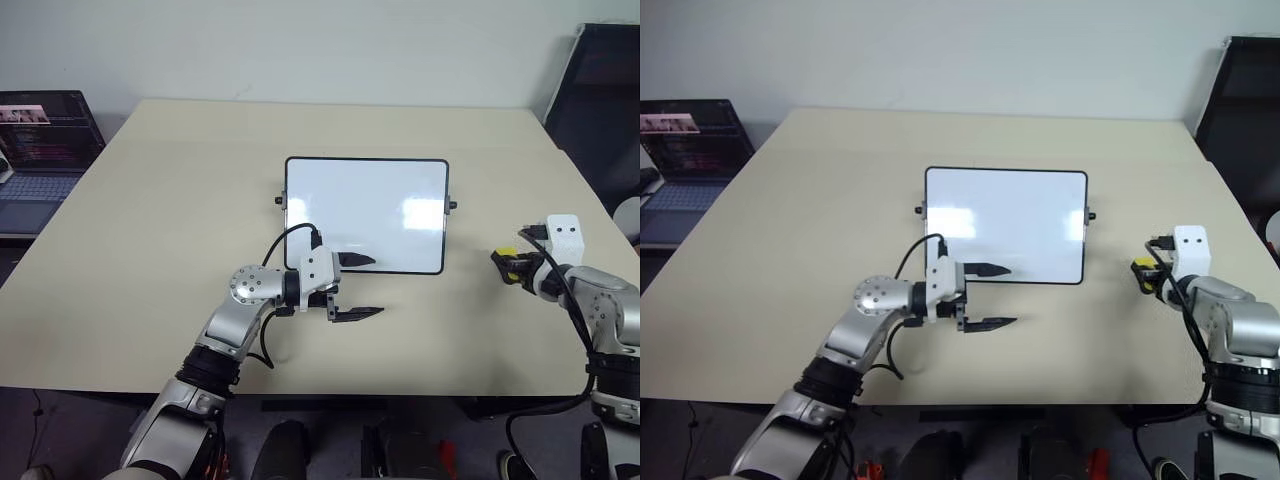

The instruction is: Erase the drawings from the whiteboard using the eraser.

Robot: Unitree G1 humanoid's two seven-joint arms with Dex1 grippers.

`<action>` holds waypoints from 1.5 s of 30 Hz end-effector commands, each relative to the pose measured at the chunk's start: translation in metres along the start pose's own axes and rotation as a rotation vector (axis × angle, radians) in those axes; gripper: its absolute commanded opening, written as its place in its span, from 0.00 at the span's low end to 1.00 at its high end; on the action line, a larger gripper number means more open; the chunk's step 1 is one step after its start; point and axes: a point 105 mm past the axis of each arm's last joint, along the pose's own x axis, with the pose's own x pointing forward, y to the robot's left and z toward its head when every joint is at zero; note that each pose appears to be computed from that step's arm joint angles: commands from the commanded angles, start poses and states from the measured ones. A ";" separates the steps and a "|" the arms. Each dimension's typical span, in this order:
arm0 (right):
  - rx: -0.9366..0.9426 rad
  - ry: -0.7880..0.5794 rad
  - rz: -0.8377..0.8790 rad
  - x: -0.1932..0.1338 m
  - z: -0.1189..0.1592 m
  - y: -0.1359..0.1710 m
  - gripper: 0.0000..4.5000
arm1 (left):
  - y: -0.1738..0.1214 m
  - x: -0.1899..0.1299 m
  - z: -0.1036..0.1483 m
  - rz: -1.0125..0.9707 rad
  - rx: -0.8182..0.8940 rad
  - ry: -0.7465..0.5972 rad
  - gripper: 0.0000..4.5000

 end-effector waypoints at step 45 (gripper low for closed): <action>0.067 -0.167 -0.298 -0.002 0.032 -0.027 0.32 | 0.002 0.005 0.010 -0.002 0.030 -0.033 1.00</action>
